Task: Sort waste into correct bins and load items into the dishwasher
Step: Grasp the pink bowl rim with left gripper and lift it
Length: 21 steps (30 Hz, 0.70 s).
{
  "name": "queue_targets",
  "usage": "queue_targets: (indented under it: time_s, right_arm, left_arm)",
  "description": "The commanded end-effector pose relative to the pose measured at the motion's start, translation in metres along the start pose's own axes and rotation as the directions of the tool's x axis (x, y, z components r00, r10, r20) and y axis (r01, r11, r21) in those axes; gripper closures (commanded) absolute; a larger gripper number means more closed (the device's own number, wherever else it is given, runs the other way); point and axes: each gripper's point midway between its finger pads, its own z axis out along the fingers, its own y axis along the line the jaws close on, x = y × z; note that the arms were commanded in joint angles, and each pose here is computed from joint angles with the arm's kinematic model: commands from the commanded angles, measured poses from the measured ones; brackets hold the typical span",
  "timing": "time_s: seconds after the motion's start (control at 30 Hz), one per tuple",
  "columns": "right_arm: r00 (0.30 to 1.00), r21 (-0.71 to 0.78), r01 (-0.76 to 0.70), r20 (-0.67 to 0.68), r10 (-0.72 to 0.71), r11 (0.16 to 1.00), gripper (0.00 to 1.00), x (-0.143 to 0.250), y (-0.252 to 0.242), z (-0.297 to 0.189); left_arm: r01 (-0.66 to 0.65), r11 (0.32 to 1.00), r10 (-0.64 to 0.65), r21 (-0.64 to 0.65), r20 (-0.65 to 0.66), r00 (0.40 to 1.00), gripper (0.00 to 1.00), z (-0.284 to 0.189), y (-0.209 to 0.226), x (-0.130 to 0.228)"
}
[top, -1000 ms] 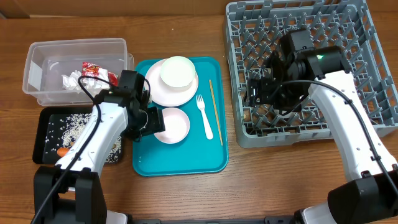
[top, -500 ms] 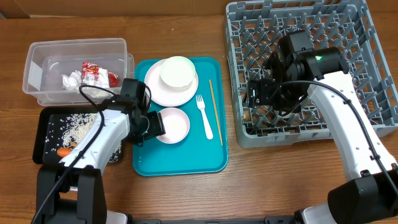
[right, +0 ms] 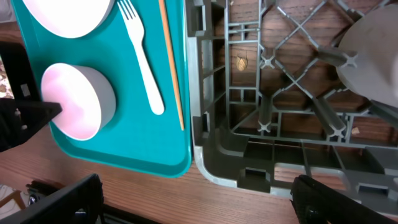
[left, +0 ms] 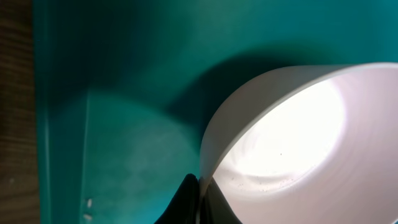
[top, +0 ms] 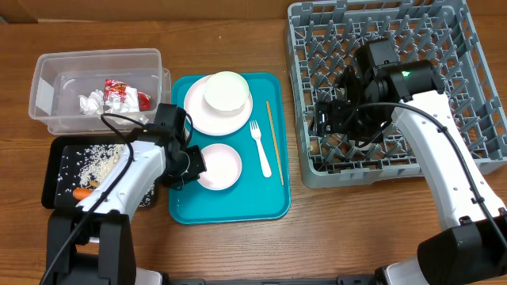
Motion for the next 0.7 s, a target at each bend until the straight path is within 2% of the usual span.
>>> queue_targets:
  time_s: [0.0,0.23,0.5,0.57,0.6,0.63,0.67]
  right_arm:
    - [1.000,0.006,0.009,-0.013,-0.009,1.000,0.00,0.003,0.000,0.002]
    - [0.982,-0.129,0.178,-0.039,-0.185,0.975,0.05,0.016,0.035,0.005]
    - [0.964,-0.140,0.256,-0.035,-0.263,0.956,0.07,0.022,0.058,0.012]
    - [0.960,-0.143,0.272,-0.030,-0.279,0.952,0.20,0.022,0.063,0.013]
    - [0.959,-0.144,0.276,-0.028,-0.283,0.950,0.28,0.022,0.064,0.013]
    - [0.958,-0.145,0.279,-0.025,-0.285,0.949,0.43,0.022,0.065,0.013]
    - [0.958,-0.145,0.279,-0.024,-0.285,0.949,0.48,0.022,0.065,0.013]
  left_arm:
    - [-0.012,1.000,0.012,0.018,0.044,0.999,0.96,-0.024,-0.013,-0.016]
    - [-0.069,0.997,0.068,0.021,0.044,0.997,0.96,-0.070,-0.028,-0.019]
    - [-0.160,0.973,0.156,0.164,0.033,0.987,0.96,-0.087,-0.078,-0.007]
    - [-0.178,0.970,0.175,0.168,0.034,0.984,0.96,-0.086,-0.083,-0.004]
    - [-0.186,0.968,0.183,0.169,0.033,0.983,0.96,-0.086,-0.085,-0.002]
    - [-0.199,0.965,0.196,0.170,0.033,0.980,0.96,-0.085,-0.089,0.000]
    - [-0.206,0.963,0.203,0.171,0.034,0.979,0.96,-0.085,-0.091,0.001]
